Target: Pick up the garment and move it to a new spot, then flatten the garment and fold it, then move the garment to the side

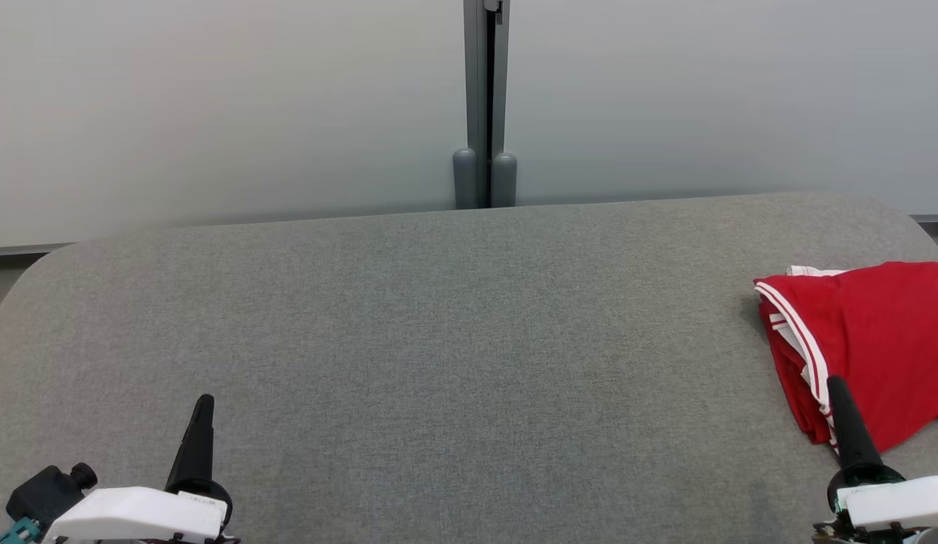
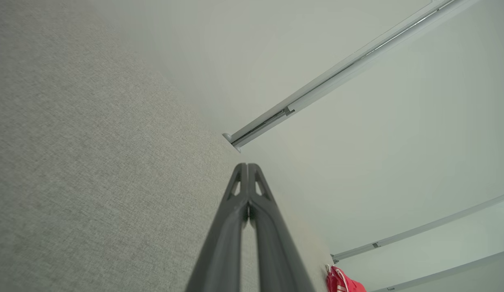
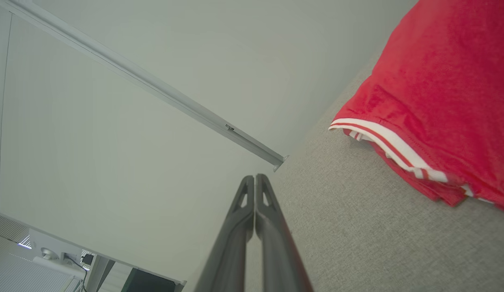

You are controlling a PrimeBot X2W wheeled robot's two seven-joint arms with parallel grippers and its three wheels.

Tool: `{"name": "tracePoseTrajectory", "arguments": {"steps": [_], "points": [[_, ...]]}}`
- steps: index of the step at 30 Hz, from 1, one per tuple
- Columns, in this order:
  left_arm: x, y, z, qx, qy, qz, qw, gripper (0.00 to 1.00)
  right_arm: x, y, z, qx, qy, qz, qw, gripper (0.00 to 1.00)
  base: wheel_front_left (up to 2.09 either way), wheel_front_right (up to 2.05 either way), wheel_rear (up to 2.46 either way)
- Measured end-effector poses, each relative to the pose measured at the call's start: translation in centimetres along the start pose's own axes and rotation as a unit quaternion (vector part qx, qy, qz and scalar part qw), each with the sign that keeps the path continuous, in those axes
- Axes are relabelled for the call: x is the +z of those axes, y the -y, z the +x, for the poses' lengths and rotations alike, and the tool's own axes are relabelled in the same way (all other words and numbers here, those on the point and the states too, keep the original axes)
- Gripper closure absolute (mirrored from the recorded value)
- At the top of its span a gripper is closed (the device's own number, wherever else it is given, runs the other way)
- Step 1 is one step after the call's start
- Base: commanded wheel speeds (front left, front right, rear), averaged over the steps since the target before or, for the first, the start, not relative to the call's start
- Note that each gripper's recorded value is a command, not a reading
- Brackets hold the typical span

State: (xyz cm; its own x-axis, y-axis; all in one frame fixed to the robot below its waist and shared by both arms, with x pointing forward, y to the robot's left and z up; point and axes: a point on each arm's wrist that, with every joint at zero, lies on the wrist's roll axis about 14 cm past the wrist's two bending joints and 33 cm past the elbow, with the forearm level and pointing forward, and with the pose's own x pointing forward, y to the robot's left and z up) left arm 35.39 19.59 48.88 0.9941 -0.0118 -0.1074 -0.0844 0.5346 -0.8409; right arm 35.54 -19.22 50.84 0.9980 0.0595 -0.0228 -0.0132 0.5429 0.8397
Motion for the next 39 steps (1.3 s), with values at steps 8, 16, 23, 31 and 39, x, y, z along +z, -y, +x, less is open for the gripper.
{"name": "tracePoseTrajectory", "arguments": {"steps": [8, 16, 23, 31, 39], "points": [[0.2, 0.1, 0.4, -0.003, 0.001, -0.036, 0.999, 1.0, 0.1, 0.1, 0.4, -0.001, 0.004, 0.038, 0.999, 1.0, 0.0, 0.0, 0.0], [0.2, 0.3, 0.9, -0.007, 0.003, -0.079, 0.997, 1.0, 0.3, 0.1, 0.9, 0.001, 0.009, 0.078, 0.997, 1.0, 0.0, 0.0, 0.0], [0.4, 0.4, 1.2, -0.011, 0.004, -0.11, 0.994, 1.0, 0.3, 0.2, 1.2, -0.001, 0.012, 0.111, 0.994, 1.0, 0.0, 0.0, 0.0], [0.5, 0.5, 1.5, -0.016, 0.006, -0.144, 0.989, 1.0, 0.3, 0.3, 1.6, -0.001, 0.014, 0.147, 0.989, 1.0, 0.0, 0.0, 0.0], [0.7, 0.7, 1.9, -0.023, 0.008, -0.178, 0.984, 1.0, 0.4, 0.4, 2.0, -0.001, 0.018, 0.18, 0.983, 1.0, 0.0, 0.0, 0.0]]}}
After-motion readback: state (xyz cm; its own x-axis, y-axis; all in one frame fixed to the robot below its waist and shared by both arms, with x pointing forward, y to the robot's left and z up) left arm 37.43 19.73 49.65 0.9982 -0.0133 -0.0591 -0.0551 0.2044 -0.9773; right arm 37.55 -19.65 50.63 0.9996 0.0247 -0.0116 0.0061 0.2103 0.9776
